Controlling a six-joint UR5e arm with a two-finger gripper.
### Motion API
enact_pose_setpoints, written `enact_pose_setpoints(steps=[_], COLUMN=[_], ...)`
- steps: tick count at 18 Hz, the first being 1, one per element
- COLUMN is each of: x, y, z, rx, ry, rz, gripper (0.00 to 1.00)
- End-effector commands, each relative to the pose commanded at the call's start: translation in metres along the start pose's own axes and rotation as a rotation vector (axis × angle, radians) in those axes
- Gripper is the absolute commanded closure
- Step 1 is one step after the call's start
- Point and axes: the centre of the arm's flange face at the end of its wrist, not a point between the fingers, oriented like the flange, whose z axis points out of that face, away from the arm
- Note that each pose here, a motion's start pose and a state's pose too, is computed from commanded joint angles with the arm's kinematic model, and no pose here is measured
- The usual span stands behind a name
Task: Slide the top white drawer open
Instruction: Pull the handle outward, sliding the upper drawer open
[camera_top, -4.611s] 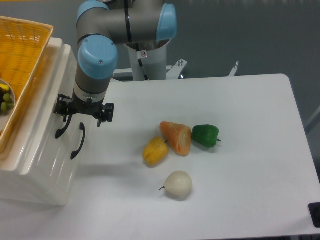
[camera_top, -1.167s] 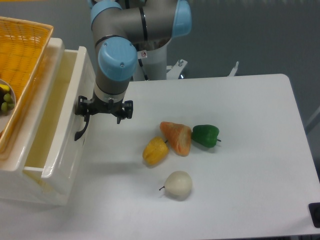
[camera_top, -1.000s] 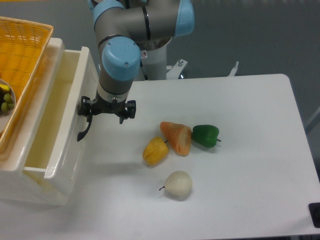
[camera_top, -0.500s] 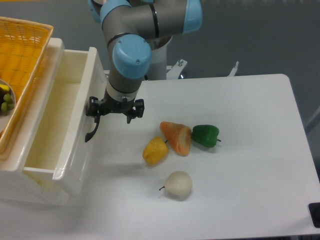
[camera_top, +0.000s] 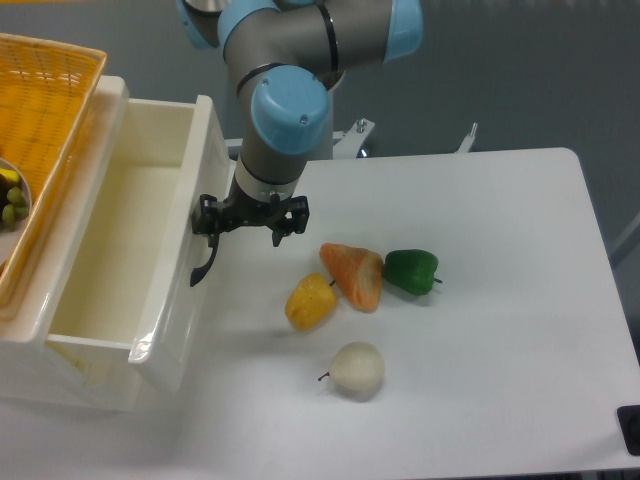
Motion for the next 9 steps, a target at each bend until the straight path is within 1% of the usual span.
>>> enact_pose_setpoints(steps=[6, 9], x=[-0.029, -0.035], y=[0.000, 0.001], z=[-0.011, -0.018], rx=[0.007, 0.019], ry=[0.005, 0.006], rz=[-0.055, -0.068], gripper=[0.00, 0.00])
